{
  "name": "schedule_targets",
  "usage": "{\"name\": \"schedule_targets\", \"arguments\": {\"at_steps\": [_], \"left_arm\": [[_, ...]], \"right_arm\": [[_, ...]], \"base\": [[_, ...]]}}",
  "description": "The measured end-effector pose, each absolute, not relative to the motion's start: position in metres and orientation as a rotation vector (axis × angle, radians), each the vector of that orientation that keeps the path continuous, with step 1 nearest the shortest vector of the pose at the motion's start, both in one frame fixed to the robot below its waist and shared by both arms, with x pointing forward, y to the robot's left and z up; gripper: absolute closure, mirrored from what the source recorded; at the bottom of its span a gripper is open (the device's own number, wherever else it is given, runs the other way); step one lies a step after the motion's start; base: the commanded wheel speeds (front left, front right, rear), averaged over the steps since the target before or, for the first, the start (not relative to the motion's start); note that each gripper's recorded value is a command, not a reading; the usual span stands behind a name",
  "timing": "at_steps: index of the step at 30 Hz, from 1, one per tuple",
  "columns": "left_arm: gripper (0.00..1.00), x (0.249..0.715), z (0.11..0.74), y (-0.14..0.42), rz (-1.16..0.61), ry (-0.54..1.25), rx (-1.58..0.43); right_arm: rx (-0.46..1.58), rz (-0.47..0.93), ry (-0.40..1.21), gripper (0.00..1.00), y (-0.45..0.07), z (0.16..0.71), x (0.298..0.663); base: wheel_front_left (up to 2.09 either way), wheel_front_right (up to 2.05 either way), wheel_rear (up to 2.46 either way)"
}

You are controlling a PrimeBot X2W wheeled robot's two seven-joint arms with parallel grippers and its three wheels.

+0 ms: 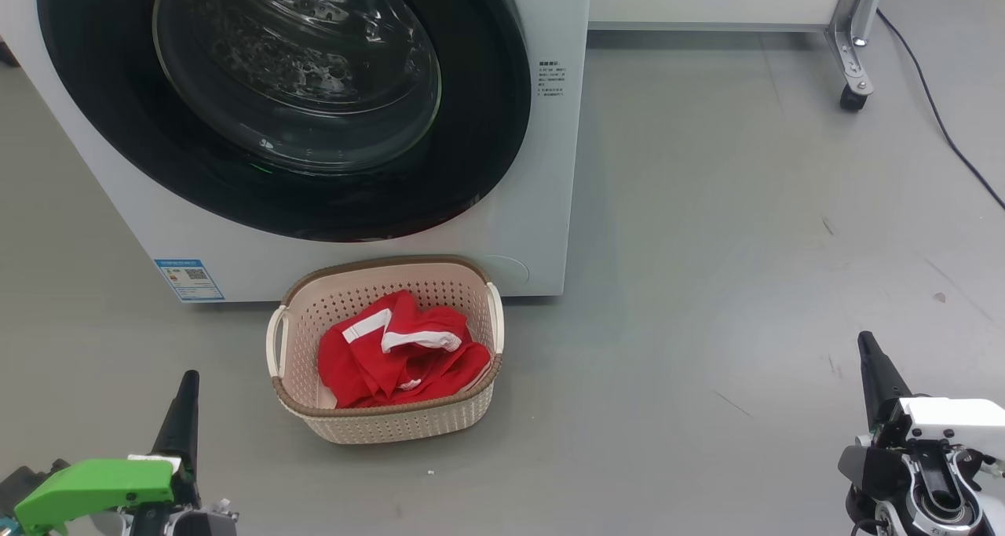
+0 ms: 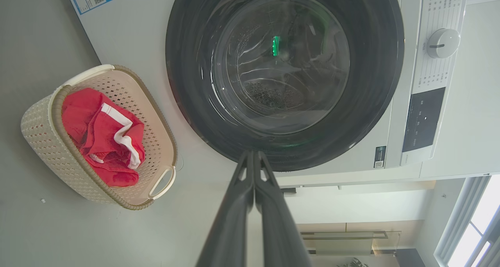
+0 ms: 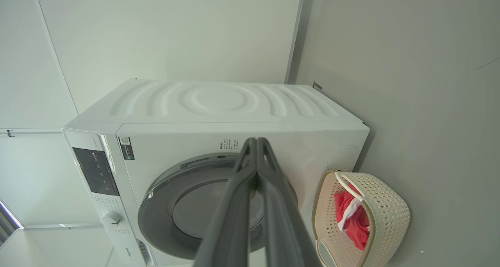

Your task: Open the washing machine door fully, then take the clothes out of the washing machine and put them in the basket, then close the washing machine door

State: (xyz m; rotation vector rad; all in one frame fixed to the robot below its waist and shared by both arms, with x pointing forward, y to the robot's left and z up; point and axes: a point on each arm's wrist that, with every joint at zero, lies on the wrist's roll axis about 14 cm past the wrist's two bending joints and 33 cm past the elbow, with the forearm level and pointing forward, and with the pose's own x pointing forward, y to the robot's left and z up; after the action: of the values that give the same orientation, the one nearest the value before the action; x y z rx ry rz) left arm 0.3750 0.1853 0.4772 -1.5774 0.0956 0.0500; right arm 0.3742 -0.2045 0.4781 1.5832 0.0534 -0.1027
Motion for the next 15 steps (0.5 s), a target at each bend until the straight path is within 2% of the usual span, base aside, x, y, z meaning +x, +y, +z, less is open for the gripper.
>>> {"name": "schedule_targets", "arguments": {"at_steps": [15], "left_arm": [[1.0,0.375,0.4771,0.1856,0.051,0.095,-1.578]], "right_arm": [[1.584,-0.105,0.052,1.0,-0.2051,0.4775,0.3741]], "base": [[0.0,0.0,0.0]]}}
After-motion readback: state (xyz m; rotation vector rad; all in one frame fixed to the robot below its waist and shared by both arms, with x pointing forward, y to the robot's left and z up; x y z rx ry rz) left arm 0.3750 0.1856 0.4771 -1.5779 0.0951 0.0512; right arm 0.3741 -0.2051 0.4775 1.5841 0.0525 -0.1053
